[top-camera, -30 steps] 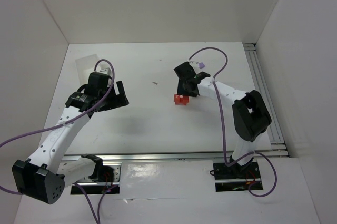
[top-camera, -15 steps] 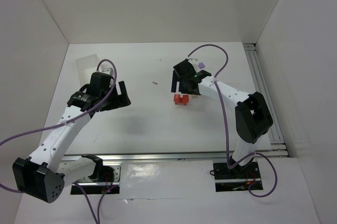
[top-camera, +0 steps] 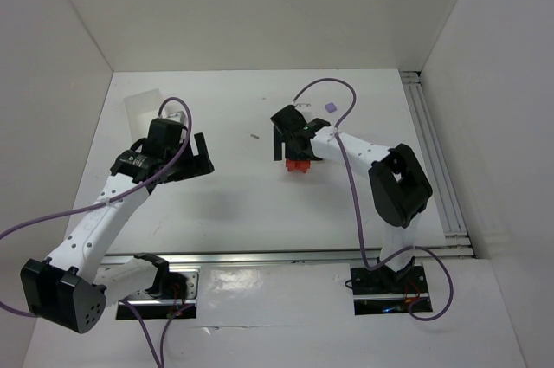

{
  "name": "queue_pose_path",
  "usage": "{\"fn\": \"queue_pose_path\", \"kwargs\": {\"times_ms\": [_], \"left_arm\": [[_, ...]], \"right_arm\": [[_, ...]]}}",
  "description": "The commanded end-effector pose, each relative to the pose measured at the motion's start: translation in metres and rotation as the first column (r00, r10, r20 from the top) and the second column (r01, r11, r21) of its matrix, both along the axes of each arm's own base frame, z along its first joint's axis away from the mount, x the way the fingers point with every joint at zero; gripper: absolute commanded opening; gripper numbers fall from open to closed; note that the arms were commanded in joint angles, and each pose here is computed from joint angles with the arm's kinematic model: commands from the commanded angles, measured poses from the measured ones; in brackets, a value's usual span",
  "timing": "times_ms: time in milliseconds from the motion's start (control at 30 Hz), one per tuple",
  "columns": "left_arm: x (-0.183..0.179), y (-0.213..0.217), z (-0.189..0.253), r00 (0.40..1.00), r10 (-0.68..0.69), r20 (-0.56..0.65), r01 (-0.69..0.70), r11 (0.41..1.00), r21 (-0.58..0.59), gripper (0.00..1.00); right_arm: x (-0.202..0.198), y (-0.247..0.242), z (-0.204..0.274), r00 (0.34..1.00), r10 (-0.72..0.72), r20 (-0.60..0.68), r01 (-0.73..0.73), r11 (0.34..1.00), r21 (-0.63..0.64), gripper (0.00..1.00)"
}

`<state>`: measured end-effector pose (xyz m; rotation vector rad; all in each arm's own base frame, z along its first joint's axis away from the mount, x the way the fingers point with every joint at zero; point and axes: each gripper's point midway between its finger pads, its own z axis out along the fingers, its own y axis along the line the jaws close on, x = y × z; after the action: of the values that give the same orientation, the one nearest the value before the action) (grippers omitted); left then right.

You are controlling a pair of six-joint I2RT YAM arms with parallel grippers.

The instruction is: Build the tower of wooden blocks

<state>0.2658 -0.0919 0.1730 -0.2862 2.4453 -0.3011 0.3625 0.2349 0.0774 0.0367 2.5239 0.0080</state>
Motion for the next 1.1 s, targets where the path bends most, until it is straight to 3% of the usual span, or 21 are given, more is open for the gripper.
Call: {"fn": "queue_pose_path", "kwargs": {"times_ms": [0, 400, 1067], "left_arm": [[0.007, 0.000, 0.008, 0.999, 0.009, 0.037, -0.009, 1.000, 0.003, 0.93], [0.005, 0.001, 0.004, 1.000, 0.009, 0.029, -0.009, 1.000, 0.006, 0.93], [0.005, 0.001, 0.004, 1.000, 0.009, 0.029, -0.009, 1.000, 0.006, 0.93]], "right_arm": [[0.005, 0.000, 0.012, 1.000, -0.003, 0.026, 0.004, 0.999, -0.035, 1.00], [0.004, -0.004, 0.004, 0.999, -0.033, 0.015, 0.034, 0.998, -0.050, 1.00], [0.003, -0.004, -0.006, 0.999, -0.048, 0.002, 0.048, 0.998, -0.051, 0.77]]}}
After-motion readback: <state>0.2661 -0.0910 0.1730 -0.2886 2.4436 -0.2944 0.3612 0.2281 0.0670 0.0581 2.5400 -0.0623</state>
